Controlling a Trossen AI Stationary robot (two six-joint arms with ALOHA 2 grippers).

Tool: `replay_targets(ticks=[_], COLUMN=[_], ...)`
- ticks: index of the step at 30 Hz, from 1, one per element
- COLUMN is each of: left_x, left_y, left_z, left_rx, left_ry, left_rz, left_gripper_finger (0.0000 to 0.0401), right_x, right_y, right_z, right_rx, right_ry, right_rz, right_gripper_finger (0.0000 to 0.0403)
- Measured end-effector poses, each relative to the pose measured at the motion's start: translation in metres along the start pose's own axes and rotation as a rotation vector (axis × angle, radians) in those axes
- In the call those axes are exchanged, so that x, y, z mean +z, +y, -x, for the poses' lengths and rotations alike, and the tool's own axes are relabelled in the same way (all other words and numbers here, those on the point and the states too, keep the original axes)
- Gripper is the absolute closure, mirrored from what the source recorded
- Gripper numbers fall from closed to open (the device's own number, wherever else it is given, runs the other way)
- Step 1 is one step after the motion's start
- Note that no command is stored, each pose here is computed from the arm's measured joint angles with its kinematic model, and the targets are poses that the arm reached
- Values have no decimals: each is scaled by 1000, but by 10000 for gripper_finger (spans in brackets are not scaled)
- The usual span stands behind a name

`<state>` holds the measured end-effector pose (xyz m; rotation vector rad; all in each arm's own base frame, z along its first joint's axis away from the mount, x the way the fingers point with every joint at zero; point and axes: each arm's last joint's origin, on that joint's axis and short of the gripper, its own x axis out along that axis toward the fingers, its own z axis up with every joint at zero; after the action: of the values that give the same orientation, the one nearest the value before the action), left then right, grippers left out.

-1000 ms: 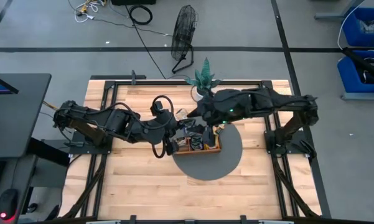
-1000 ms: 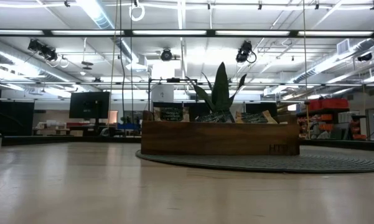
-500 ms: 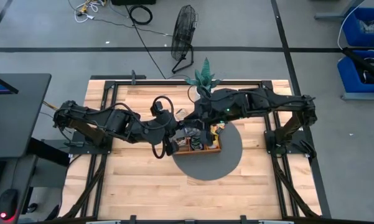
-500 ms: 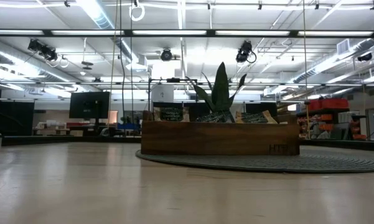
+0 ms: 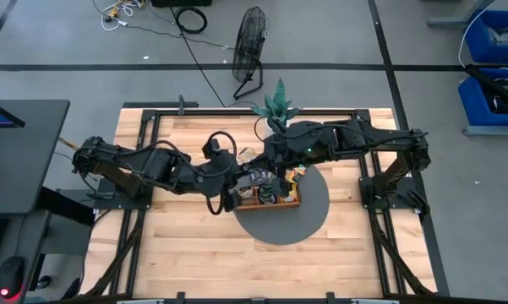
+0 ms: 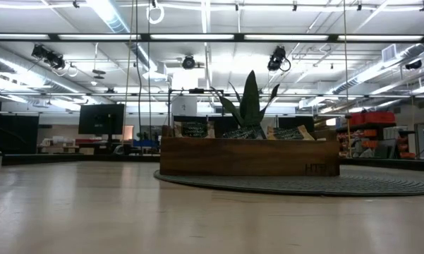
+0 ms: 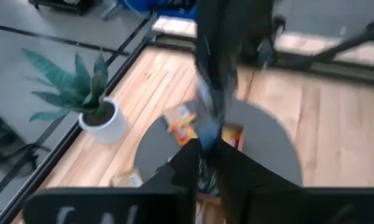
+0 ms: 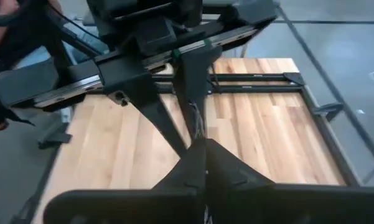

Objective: Pick & Place Tea
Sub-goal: Put the black tea bag into the middle section of the wooden organizer

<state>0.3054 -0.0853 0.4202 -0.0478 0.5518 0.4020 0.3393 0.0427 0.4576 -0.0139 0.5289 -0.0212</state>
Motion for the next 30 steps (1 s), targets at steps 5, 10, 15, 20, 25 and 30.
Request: replay_targets(ticks=[5, 10, 15, 20, 25, 30], left_x=[-12, -23, -30, -33, -33, -33], left_y=[-5, -9, -16, -19, -19, -18], left_z=[6, 16, 26, 30, 31, 31], left_rx=[4, 67, 127, 133, 147, 147], left_ry=[73, 107, 76, 67, 61, 60], left_rz=[-22, -17, -6, 6, 41, 48], left_gripper_finger=[310, 285, 273, 271, 270, 270], right_x=[0, -5, -26, -59, -103, -142], right_y=[-7, -8, -3, 6, 13, 19], right_z=[-1, -3, -27, -61, -91, -109], right_rx=[-26, -21, 47, 141, 156, 164], right_ry=[4, 40, 116, 163, 239, 279], right_rz=[-6, 12, 29, 61, 72, 73], right_gripper_finger=[401, 402, 402, 403, 403, 403])
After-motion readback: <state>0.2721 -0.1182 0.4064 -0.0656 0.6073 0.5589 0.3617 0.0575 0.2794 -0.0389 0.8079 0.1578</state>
